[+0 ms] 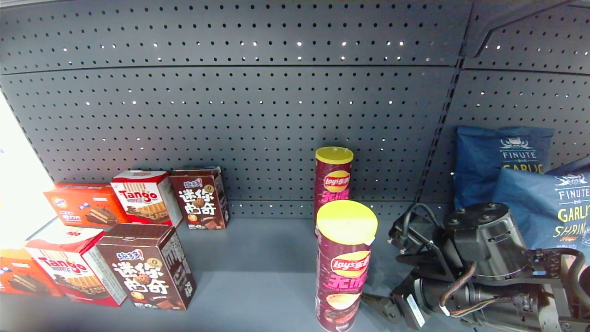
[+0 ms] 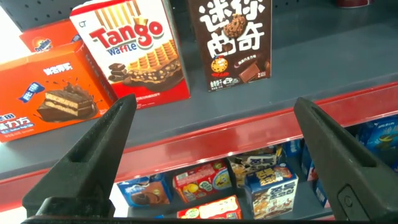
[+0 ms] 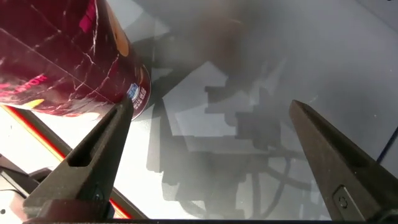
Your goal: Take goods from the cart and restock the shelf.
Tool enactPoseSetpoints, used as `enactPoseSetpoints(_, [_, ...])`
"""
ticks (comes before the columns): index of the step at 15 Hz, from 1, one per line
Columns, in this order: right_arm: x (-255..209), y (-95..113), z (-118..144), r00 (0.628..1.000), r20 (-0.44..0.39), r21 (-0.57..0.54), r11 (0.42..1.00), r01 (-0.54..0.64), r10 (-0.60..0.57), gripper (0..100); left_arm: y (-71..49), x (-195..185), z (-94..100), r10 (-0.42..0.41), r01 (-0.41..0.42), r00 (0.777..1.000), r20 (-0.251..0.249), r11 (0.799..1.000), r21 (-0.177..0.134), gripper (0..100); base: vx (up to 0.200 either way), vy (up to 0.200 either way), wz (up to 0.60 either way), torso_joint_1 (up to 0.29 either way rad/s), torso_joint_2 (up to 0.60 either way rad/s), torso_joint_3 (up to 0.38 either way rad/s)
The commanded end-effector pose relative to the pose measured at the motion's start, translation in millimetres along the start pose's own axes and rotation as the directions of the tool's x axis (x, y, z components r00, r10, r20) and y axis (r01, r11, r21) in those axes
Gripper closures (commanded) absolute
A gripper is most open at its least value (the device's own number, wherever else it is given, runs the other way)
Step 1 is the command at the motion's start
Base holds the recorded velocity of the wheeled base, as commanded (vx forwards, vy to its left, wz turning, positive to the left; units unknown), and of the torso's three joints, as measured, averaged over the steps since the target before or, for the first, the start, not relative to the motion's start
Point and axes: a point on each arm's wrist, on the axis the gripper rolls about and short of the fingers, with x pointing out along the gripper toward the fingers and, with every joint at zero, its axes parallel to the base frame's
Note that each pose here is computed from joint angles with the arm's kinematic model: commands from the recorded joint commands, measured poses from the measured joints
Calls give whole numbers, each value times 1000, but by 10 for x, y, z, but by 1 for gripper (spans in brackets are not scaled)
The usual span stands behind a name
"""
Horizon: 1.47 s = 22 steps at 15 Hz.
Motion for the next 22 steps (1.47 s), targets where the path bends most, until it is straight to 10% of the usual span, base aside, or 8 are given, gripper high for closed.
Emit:
enactPoseSetpoints(1, [-35, -11, 9, 1000, 13, 4, 1000, 2, -2, 0, 0, 1, 0, 0, 0, 1000, -1, 1000, -1, 0, 0, 0, 0, 0, 0, 0])
enactPoseSetpoints(8, [-1203, -458, -139, 907, 336, 214, 959, 187, -252, 0, 0, 1, 0, 0, 0, 1000, -1, 1000, -19, 0, 0, 0, 0, 0, 0, 0])
enactPoseSetpoints(10, [-1654, -591, -559, 794, 376, 355, 866, 353, -477, 0, 0, 1, 0, 0, 0, 1000, -1, 1000, -18, 0, 0, 0, 0, 0, 0, 0])
enactPoseSetpoints(15, [-1878, -140, -1809, 461, 332, 557, 566, 608, -823, 0, 0, 1, 0, -2, 1, 1000, -1, 1000, -15, 0, 0, 0, 0, 0, 0, 0])
enactPoseSetpoints(18, [-1818, -53, -2003, 448, 306, 556, 540, 632, -840, 0, 0, 4, 1, -2, 2, 1000, -4, 1000, -11, 0, 0, 0, 0, 0, 0, 0])
enactPoseSetpoints(20, [-1760, -40, -2073, 526, 246, 533, 567, 628, -814, 0, -1, 4, 2, 0, 0, 1000, -4, 1000, -8, 0, 0, 0, 0, 0, 0, 0])
enactPoseSetpoints(22, [-1733, -10, -2052, 645, 347, 471, 721, 508, -681, 0, -1, 4, 2, -4, 3, 1000, -4, 1000, -8, 0, 0, 0, 0, 0, 0, 0])
